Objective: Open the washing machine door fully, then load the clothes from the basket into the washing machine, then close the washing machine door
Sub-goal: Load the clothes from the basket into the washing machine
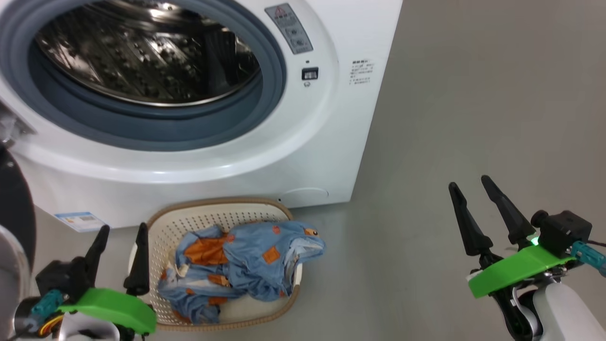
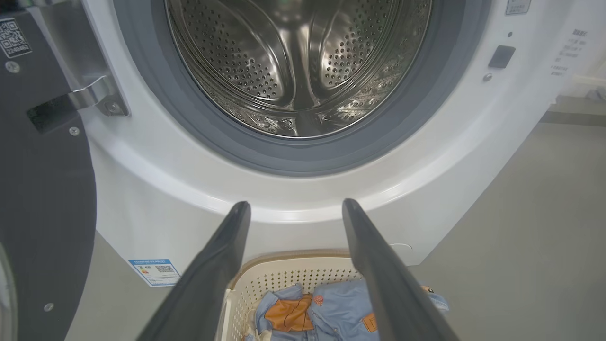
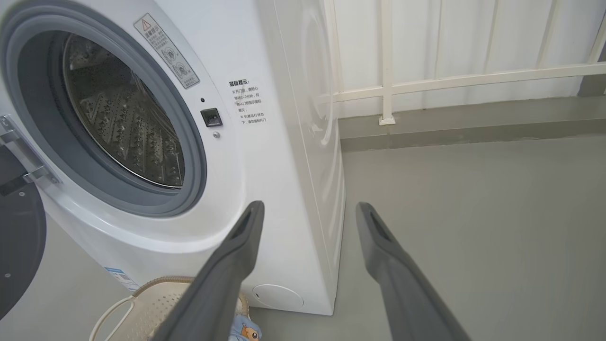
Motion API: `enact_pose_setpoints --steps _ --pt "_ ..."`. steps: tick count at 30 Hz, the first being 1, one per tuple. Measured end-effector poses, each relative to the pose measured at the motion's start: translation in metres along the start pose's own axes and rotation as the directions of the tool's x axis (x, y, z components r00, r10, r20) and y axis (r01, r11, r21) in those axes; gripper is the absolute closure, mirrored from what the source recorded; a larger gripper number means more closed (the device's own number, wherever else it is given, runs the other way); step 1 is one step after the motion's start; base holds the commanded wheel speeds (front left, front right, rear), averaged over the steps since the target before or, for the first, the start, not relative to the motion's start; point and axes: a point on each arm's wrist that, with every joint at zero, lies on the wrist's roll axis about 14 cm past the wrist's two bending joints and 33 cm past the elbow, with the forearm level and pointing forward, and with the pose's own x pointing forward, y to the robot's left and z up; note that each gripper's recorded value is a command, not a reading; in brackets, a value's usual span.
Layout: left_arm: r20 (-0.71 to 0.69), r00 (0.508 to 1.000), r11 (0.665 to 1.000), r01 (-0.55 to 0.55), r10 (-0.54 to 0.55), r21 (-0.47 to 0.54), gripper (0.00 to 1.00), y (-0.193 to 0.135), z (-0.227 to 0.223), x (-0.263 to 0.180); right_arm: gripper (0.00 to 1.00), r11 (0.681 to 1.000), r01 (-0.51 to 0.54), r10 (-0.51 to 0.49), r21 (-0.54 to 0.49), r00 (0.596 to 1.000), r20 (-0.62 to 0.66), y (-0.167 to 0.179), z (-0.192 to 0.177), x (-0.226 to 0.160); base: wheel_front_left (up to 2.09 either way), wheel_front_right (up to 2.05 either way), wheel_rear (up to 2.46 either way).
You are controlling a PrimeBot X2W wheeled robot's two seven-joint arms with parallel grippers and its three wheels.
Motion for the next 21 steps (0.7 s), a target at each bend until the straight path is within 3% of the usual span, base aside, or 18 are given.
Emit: enact_pose_setpoints --steps 12,21 --pt "-0.140 0.989 0.999 0.039 -0.042 -0.018 0.00 -0.004 -0.052 0.035 0.00 1.000 0.020 -0.019 0.010 0.999 -0.034 -0.007 -0.022 0.022 0.00 0.00 0.00" --pt "-0.313 0.948 0.998 0.053 -0.056 -0.016 0.00 0.002 -0.117 0.060 0.00 0.999 0.040 -0.039 0.012 0.997 -0.064 -0.016 -0.043 0.041 0.00 0.00 0.00"
